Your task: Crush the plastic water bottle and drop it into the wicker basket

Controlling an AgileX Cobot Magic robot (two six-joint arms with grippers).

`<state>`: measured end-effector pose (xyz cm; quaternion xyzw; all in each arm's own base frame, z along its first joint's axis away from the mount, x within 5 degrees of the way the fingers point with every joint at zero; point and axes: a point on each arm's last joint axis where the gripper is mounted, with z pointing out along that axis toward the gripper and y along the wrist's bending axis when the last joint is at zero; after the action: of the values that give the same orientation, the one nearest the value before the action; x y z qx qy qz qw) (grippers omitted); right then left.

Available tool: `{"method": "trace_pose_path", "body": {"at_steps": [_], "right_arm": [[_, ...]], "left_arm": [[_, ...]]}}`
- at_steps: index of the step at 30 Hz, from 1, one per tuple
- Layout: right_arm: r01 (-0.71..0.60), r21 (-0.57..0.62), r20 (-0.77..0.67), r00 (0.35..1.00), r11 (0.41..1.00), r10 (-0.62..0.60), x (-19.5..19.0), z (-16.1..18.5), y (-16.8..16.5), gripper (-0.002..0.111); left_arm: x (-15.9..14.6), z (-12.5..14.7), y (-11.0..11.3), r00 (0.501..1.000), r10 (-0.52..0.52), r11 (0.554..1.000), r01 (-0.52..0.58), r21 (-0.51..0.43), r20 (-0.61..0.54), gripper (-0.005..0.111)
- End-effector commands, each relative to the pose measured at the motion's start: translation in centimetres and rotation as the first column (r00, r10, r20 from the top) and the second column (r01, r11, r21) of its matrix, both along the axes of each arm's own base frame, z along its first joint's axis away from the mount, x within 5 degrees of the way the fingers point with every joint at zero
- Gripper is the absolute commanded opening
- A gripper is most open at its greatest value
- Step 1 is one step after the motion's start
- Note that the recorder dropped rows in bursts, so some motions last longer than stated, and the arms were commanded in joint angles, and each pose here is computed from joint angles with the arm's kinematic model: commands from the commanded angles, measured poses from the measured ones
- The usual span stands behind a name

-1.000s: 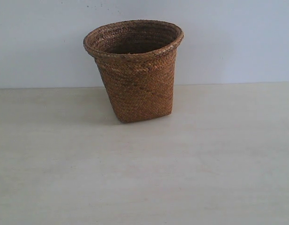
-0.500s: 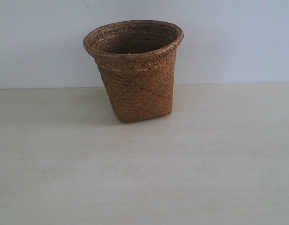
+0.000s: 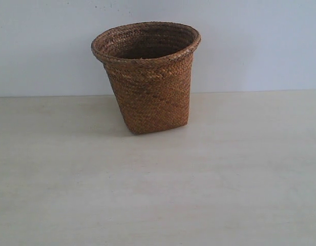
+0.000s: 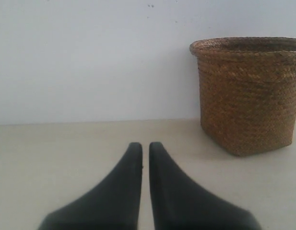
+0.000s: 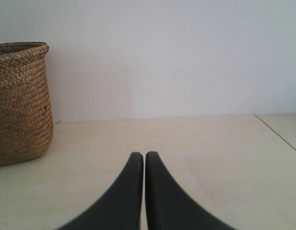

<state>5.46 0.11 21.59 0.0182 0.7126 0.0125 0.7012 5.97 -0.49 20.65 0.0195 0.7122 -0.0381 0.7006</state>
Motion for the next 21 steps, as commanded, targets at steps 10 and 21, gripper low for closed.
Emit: {"method": "trace_pose_path", "body": {"at_steps": [10, 21], "right_arm": [[0.0, -0.006, 0.009, 1.0, 1.0, 0.0, 0.0, 0.0, 0.0, 0.0], [0.0, -0.006, 0.009, 1.0, 1.0, 0.0, 0.0, 0.0, 0.0, 0.0]], "left_arm": [[-0.5, -1.7, 0.4, 0.986, 0.063, 0.998, -0.063, 0.002, -0.156, 0.004], [-0.5, -2.0, 0.3, 0.98, 0.062, 0.998, -0.062, 0.005, -0.187, 0.004]]}}
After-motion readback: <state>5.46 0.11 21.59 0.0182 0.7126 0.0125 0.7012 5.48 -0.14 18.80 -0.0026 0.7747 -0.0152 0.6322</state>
